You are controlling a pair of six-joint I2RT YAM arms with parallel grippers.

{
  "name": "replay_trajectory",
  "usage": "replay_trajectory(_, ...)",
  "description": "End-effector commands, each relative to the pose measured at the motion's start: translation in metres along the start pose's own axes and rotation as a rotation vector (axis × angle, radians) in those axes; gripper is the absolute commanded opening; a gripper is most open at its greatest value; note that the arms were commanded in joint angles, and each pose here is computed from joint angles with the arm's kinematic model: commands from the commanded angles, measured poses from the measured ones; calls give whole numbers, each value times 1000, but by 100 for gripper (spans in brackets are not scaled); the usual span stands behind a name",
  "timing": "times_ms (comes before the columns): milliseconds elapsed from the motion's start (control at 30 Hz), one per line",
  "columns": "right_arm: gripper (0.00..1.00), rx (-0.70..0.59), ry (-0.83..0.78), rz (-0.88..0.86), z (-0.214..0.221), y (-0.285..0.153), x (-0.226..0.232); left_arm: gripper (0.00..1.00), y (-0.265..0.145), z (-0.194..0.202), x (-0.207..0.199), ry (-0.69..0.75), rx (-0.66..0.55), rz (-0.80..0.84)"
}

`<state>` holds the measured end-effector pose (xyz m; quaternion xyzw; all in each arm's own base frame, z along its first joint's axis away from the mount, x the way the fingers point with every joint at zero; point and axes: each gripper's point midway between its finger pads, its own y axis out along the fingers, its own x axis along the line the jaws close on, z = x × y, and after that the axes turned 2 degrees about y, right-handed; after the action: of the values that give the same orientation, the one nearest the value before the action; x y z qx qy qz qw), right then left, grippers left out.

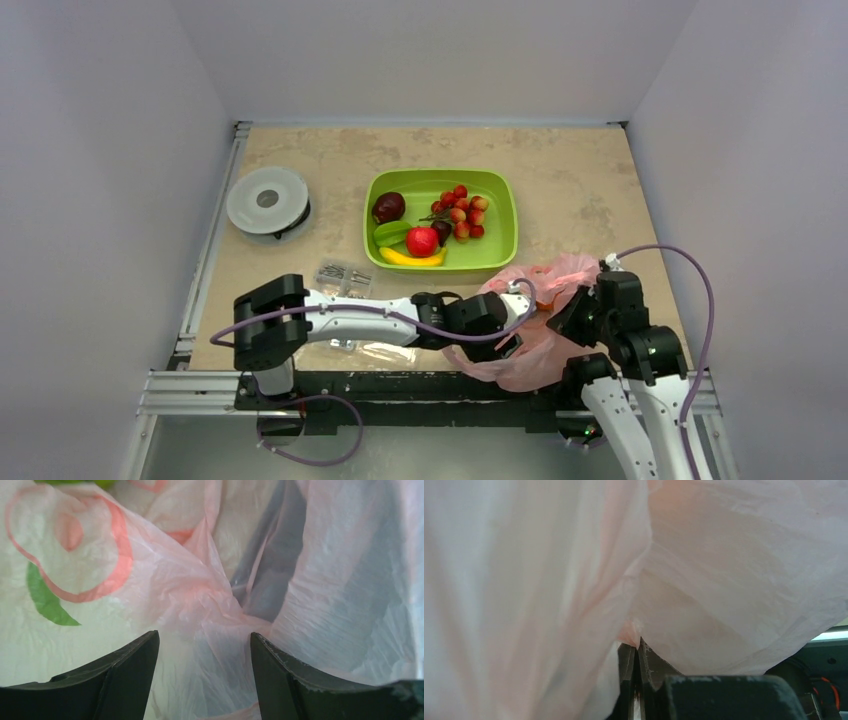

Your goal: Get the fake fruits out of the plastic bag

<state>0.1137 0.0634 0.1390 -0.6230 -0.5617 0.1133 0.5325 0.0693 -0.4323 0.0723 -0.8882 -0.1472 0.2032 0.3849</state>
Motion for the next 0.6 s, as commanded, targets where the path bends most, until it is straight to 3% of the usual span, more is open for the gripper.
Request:
replay_trajectory(0, 0, -45, 38, -44, -6, 9, 7, 68, -14, -63, -1, 45, -167, -42)
replay_trajectory(333, 0, -32, 25, -61, -2, 12, 7, 75, -25, -112, 21, -66, -265, -28)
replay_trajectory(500, 0, -37, 14, -77, -3, 11, 9, 79, -13, -123, 37, -33, -262, -96)
replay_trajectory(567, 0, -41, 12, -83, -4, 11, 11, 86, -7, -128, 41, -9, -259, -122)
